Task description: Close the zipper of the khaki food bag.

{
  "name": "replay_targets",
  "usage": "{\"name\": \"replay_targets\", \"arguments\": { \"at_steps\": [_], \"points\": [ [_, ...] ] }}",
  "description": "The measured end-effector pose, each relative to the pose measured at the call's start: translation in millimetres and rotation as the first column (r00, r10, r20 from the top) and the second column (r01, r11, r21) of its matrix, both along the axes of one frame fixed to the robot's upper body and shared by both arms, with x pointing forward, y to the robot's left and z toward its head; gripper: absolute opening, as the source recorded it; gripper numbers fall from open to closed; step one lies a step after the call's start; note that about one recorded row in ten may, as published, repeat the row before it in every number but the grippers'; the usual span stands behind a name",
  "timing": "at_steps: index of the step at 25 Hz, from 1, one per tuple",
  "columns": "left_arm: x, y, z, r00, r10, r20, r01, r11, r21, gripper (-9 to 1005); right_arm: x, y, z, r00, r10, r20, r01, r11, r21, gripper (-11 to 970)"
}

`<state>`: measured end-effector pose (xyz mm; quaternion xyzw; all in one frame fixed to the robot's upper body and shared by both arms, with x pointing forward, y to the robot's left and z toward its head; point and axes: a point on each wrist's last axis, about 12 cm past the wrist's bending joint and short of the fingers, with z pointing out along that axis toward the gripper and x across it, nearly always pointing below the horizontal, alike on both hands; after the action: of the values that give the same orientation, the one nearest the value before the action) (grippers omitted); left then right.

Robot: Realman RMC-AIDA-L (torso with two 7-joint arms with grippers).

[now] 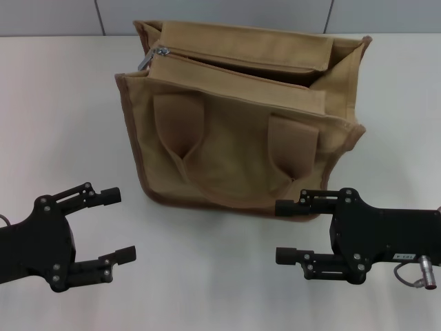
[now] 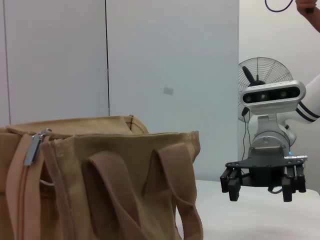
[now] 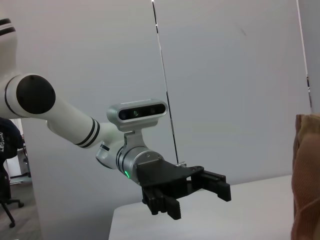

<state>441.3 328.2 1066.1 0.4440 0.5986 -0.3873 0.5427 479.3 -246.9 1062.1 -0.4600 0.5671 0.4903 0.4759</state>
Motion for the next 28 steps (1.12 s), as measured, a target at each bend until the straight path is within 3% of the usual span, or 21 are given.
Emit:
{"name": "replay_targets", "arguments": {
  "at_steps": [9,12,14,17,19,22,28],
  "points": [
    [-0.2,-2.4,-1.3,1.000,0.007,0.004,-0.007,1.000,-0.004,826,0.6,1.0,-2.1,1.000,-0.012,-0.006,0.012,1.000,-0.007,639],
    [1.2,3.1,0.6,0.997,0.077,0.029,-0.077,0.997,-0.028,825,-0.6,2.2,-3.1,1.000,-0.011,-0.015,0.011,1.000,0.000,639],
    [4.9,10.2,0.3,0.978,0.201,0.050,-0.198,0.979,-0.052,825,-1.1,3.0,-3.6,1.000,-0.012,-0.017,0.012,1.000,0.005,639],
    [17.9,21.7,-2.3,0.916,0.396,0.059,-0.392,0.917,-0.072,825,-1.5,3.5,-3.5,1.000,-0.013,-0.016,0.013,1.000,0.012,639],
    [24.5,23.3,-2.8,0.895,0.443,0.056,-0.438,0.895,-0.084,824,-2.1,4.6,-3.7,1.000,-0.009,-0.017,0.009,1.000,0.017,639],
    [39.2,20.7,-2.6,0.873,0.485,0.050,-0.480,0.873,-0.093,824,-2.4,8.3,-4.4,1.000,-0.002,-0.026,0.003,1.000,0.027,639],
    [66.9,5.9,0.2,0.867,0.495,0.048,-0.490,0.867,-0.096,823,-4.9,13.7,-7.2,1.000,0.006,-0.014,-0.005,0.999,0.041,639]
  ]
}}
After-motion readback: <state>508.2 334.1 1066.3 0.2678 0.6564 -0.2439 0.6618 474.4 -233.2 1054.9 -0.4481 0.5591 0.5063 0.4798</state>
